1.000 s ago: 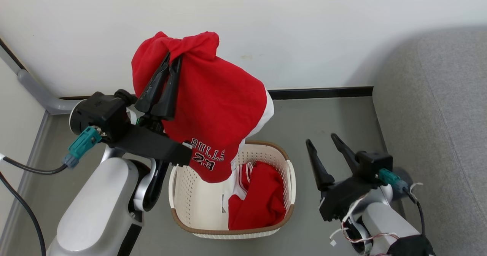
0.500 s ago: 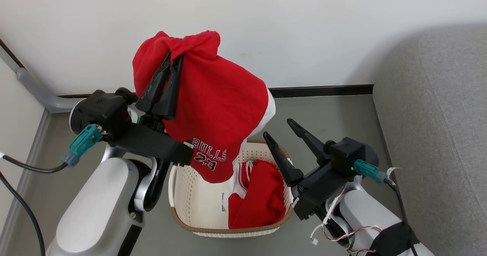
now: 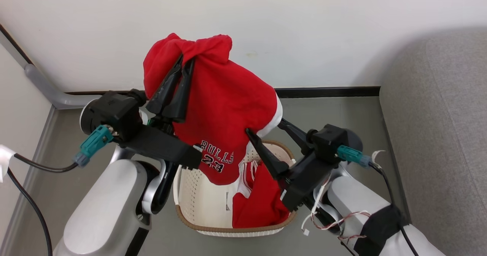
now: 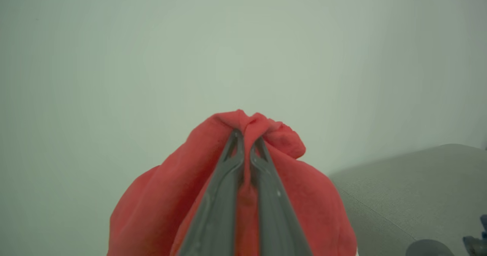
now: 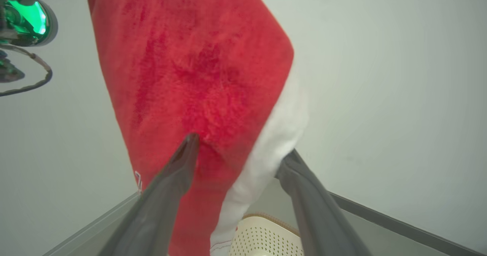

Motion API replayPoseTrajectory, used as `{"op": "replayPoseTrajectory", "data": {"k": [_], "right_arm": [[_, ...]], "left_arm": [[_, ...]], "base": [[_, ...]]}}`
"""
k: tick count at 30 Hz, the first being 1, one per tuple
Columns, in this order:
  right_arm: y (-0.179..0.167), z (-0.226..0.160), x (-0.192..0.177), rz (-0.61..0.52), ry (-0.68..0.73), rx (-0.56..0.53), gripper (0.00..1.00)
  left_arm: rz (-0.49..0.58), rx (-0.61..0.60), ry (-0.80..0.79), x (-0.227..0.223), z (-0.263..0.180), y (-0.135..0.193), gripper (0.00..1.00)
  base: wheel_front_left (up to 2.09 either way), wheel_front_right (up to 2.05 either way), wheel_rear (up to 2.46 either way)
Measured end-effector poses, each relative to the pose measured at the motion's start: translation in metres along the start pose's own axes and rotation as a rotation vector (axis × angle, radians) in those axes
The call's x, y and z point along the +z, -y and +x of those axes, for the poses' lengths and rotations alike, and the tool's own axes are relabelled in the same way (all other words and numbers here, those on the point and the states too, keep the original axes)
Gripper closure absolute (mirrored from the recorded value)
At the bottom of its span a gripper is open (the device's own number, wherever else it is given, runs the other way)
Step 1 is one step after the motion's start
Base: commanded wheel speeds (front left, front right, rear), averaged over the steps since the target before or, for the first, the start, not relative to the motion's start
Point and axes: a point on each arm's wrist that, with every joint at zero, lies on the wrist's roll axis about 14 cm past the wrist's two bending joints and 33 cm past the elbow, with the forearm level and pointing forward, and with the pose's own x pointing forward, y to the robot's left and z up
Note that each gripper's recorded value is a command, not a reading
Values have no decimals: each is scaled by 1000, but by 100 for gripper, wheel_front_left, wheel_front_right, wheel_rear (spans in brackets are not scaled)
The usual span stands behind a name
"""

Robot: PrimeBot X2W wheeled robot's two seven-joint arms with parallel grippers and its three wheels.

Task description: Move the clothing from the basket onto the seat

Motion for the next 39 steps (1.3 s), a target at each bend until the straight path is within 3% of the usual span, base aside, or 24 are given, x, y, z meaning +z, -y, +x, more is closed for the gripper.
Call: {"op": "replayPoseTrajectory", "data": {"k": [10,11,12,14,15,32,33,35,36,37,38,39], "right_arm": [[-27,15,4,-7,-17,108,0],[-28,15,2,1,-22,110,6],[-29,15,0,7,-28,111,22],[-30,14,-4,12,-39,113,93],[-29,14,-5,16,-44,112,100],[-12,13,-4,64,-35,60,100],[-12,12,-4,64,-35,58,100],[-11,12,-4,66,-35,56,100],[-11,12,-4,66,-34,55,100],[-10,12,-4,68,-33,54,100],[-10,12,-4,71,-33,53,100],[-10,12,-4,70,-32,53,100]], "left_arm": [[-2,6,-8,0,-4,1,100],[-2,7,-8,0,-4,0,100],[-1,9,-8,0,-4,0,100],[-1,11,-9,0,-4,-1,100],[-1,12,-10,-1,-4,-2,100],[-2,11,-29,-8,0,-3,100],[-1,10,-30,-9,0,-3,93],[-1,8,-31,-9,1,-3,63],[-2,7,-32,-10,1,-2,56],[-3,6,-32,-10,1,-2,21],[-4,5,-32,-10,2,-1,0],[-5,3,-33,-11,2,-1,0]], "base": [[0,0,0],[0,0,0],[0,0,0],[0,0,0],[0,0,0],[0,0,0],[0,0,0],[0,0,0],[0,0,0],[0,0,0],[0,0,0],[0,0,0]]}}
